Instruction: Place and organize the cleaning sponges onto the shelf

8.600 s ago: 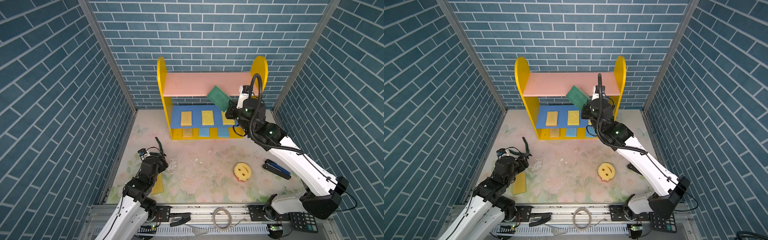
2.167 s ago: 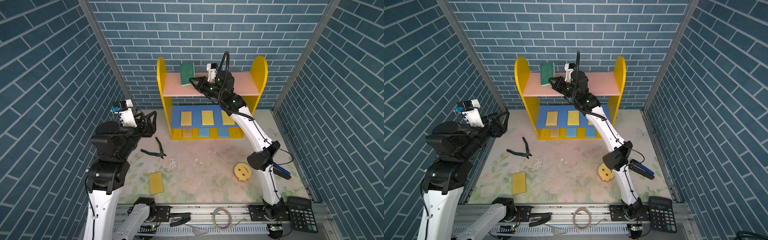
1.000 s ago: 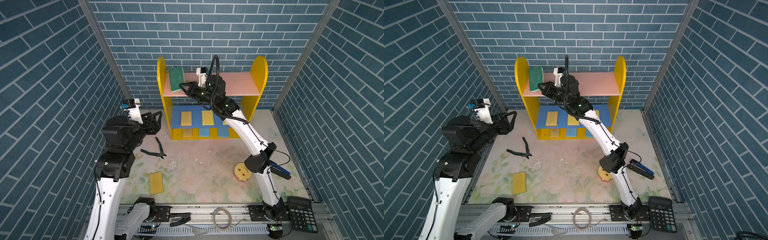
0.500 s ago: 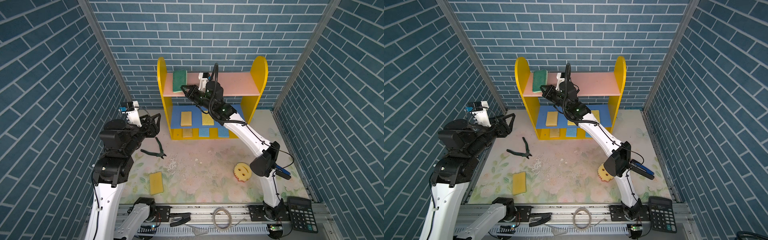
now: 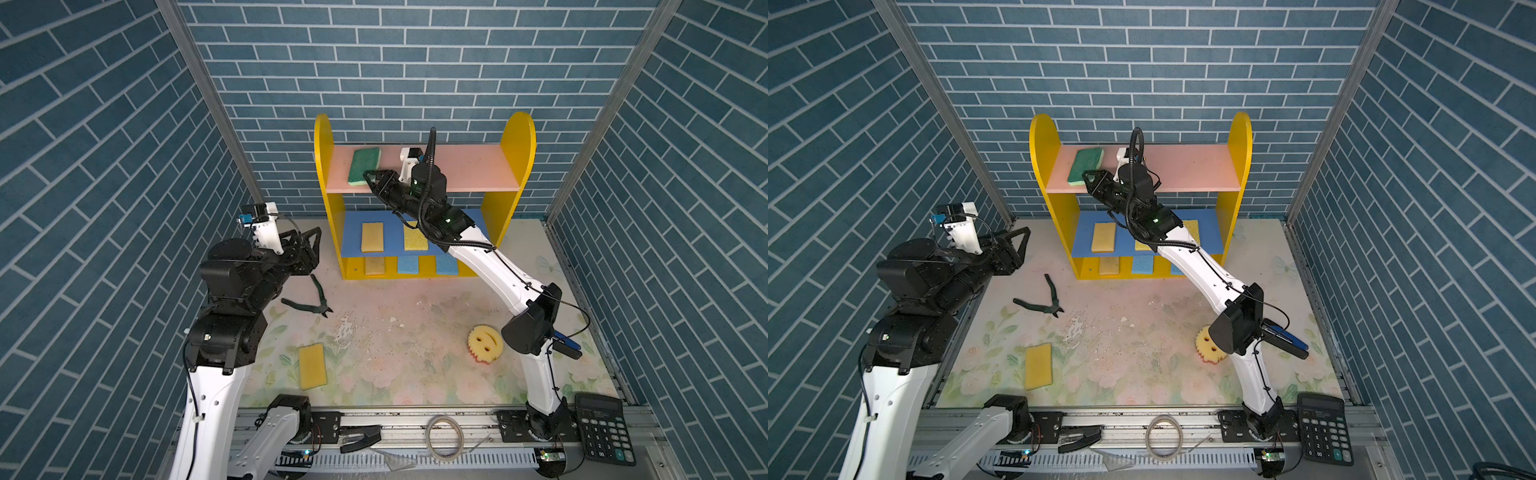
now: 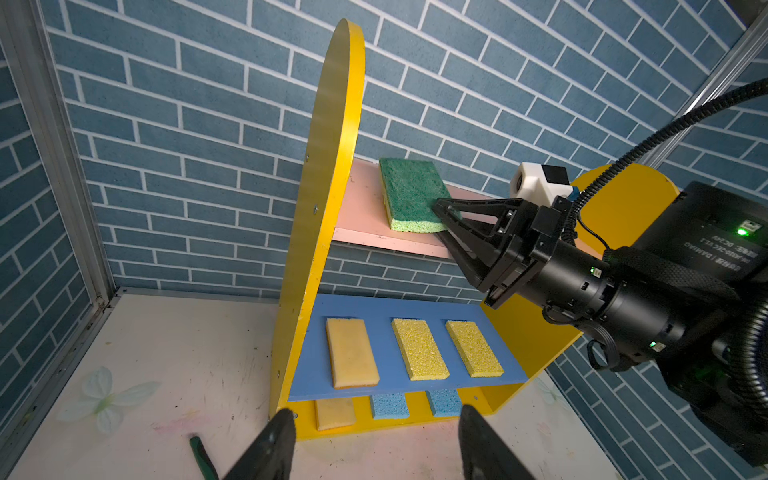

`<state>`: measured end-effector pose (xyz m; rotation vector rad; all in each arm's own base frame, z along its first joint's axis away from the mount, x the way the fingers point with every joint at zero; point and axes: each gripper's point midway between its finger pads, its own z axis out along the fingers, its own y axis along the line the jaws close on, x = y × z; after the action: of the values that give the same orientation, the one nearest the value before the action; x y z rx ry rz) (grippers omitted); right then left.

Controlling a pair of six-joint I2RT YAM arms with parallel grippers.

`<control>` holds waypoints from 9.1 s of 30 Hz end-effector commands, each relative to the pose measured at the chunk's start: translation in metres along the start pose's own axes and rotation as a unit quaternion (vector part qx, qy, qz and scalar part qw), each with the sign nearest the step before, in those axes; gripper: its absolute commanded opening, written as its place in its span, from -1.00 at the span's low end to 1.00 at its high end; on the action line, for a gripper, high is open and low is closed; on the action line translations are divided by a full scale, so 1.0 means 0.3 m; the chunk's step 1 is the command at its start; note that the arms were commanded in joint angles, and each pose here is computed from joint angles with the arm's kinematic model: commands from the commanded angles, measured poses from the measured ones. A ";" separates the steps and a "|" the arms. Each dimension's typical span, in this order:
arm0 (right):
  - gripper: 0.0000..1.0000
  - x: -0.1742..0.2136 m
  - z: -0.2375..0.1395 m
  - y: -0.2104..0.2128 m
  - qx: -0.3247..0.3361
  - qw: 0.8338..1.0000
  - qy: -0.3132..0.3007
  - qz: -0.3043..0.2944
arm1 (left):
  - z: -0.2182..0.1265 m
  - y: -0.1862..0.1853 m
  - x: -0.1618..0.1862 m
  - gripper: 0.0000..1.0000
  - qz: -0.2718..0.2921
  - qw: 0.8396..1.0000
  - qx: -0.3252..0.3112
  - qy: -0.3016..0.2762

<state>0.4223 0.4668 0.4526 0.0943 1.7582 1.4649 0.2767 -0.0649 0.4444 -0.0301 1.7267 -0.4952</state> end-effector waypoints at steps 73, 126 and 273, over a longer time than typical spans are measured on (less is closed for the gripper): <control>0.18 -0.043 -0.046 -0.125 0.134 0.982 0.013 -0.134 | 0.052 0.002 0.011 0.27 -0.030 0.999 0.009 0.009; -0.10 -0.076 -0.173 -0.085 0.092 0.981 0.083 -0.147 | 0.048 0.007 0.027 0.26 -0.034 0.999 0.007 0.015; -0.56 -0.188 -0.404 -0.289 0.115 0.967 0.022 -0.226 | 0.704 -0.262 0.016 0.12 -0.124 0.987 -0.018 0.097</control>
<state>0.4243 0.3181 0.3978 -0.2159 1.8631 0.9172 0.4499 -0.1962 0.4456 -0.2360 1.9115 -0.6414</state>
